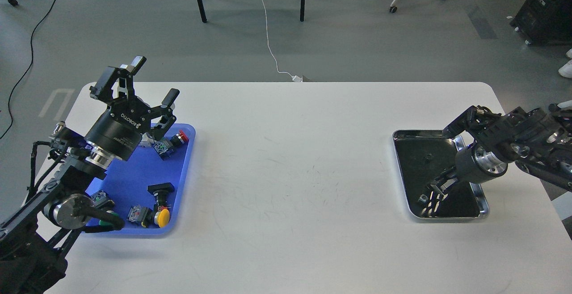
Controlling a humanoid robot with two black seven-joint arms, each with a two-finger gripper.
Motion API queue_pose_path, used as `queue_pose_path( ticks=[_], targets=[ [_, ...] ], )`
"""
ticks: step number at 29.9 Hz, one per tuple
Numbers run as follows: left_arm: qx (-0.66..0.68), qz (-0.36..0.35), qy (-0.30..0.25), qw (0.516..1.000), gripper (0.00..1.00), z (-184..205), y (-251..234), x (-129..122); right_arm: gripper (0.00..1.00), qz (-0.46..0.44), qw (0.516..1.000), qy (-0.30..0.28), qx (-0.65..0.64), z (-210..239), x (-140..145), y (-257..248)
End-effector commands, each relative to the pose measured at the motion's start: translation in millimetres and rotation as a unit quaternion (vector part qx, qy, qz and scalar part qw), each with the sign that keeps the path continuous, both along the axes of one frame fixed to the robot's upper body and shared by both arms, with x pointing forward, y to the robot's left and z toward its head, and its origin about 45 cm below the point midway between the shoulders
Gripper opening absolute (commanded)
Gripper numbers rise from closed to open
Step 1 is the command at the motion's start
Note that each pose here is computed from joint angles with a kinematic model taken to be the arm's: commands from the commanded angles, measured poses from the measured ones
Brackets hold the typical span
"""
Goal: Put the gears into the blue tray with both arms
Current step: 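Close the right gripper on a small black part in the tray, then carry the black part to the table center and release it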
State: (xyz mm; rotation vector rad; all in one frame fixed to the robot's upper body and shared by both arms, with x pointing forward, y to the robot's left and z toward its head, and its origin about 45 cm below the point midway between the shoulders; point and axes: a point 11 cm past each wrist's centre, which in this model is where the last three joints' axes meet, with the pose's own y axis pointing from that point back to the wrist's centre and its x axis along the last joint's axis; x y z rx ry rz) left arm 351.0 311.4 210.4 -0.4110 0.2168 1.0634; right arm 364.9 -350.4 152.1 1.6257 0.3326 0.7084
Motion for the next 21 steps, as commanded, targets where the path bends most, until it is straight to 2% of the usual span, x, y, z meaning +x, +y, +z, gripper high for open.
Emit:
queue_pose_path(
  ticks=[1, 10, 21],
  targets=[
    [0.001, -0.001, -0.001, 1.0, 0.98, 0.8, 0.3, 0.0, 0.15, 0.002, 1.0, -0.025, 0.004, 20.5, 14.0, 2.6],
    [0.009, -0.004, -0.004, 1.0, 0.98, 5.0, 4.4, -0.5, 0.16, 0.076, 0.993, -0.077, 0.037, 81.0, 40.0, 62.5],
    [0.014, -0.006, -0.006, 1.0, 0.98, 7.2, 7.1, -5.1, 0.16, 0.166, 0.98, -0.061, 0.094, 68.4, 46.9, 202.4]
  ],
)
